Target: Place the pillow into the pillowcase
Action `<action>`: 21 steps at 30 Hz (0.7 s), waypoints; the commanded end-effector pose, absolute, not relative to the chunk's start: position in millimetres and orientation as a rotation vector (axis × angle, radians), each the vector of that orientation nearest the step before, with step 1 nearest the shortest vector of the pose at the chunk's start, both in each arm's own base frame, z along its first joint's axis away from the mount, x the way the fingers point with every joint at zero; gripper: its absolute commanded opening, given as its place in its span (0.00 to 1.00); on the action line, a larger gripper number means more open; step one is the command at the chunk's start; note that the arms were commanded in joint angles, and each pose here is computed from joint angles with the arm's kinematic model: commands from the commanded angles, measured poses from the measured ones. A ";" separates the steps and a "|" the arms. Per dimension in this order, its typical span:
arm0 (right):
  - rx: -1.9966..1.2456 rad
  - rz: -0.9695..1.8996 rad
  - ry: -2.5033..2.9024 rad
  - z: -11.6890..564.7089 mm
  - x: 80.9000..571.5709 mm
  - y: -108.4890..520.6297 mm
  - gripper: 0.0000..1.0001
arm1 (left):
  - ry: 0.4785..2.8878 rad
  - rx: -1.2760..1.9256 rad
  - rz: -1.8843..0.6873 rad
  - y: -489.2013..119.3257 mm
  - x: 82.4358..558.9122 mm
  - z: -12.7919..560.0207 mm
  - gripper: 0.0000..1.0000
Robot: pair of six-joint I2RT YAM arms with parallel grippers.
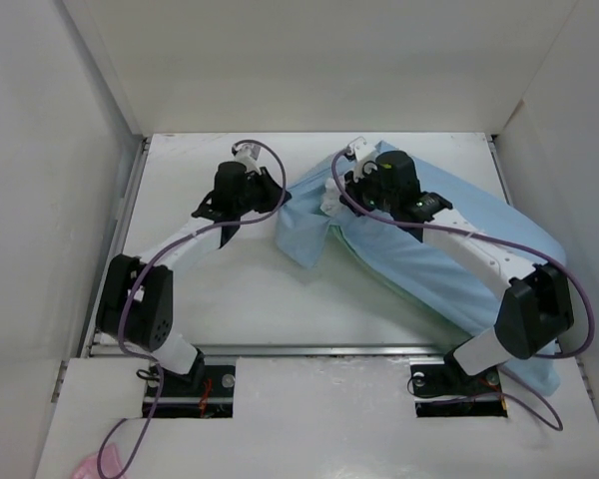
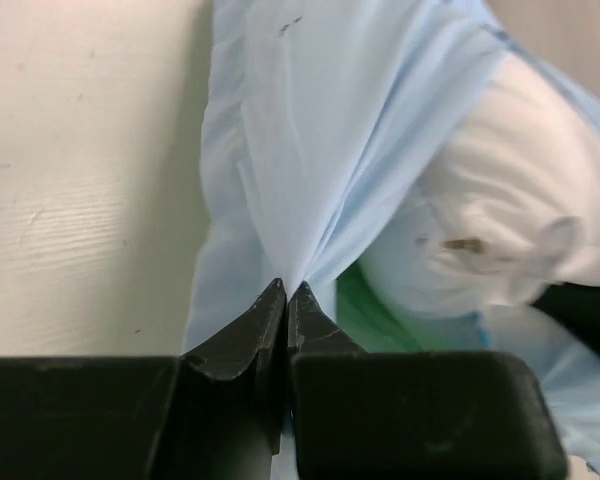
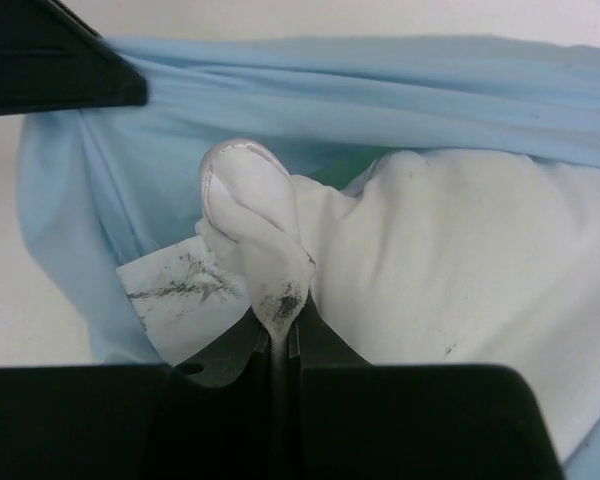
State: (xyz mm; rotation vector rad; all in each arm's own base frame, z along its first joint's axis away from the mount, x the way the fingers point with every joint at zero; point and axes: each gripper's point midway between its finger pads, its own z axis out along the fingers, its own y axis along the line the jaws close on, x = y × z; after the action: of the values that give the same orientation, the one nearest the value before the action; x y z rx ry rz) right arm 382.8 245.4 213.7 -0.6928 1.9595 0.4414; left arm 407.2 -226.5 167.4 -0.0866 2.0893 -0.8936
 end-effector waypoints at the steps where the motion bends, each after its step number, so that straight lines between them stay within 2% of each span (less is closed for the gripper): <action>1: -0.594 0.393 1.967 214.1 392.6 239.7 0.00 | 2.004 -0.064 -0.872 -217.9 405.8 194.7 0.00; 3: -0.603 0.360 1.987 203.8 396.9 251.0 0.00 | 1.962 -0.028 -0.888 -222.3 402.2 213.6 0.00; 4: -0.636 0.326 2.080 172.1 396.1 255.5 0.00 | 1.920 0.003 -0.901 -224.9 403.9 230.2 0.00; 6: -0.724 0.289 2.113 160.7 394.3 279.6 0.00 | 1.886 0.046 -0.922 -232.4 404.0 246.1 0.00; 8: -0.796 0.243 2.213 118.7 388.0 292.5 0.00 | 1.826 0.103 -0.957 -239.6 405.7 277.5 0.00; 16: -0.834 0.328 2.272 82.7 393.7 328.5 0.00 | 1.714 0.159 -0.931 -241.0 398.8 342.1 0.00; 17: -0.875 0.389 2.273 75.1 384.9 333.9 0.04 | 1.729 0.165 -0.921 -240.2 397.8 342.7 0.00; 18: -0.871 0.456 2.199 94.2 387.3 344.7 0.12 | 1.720 0.179 -0.911 -239.7 397.8 349.5 0.00; 19: -0.897 0.508 2.150 105.6 384.8 351.5 0.27 | 1.732 0.178 -0.909 -239.4 397.2 346.8 0.00; 21: -0.942 0.700 1.982 155.9 370.2 372.9 0.47 | 1.751 0.175 -0.907 -239.0 396.2 342.6 0.00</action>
State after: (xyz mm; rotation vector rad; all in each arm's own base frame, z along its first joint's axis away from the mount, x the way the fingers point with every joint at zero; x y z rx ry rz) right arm 388.7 352.7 117.0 -0.8707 2.1307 0.4905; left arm 400.3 -232.5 236.1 0.0717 2.0469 -0.8520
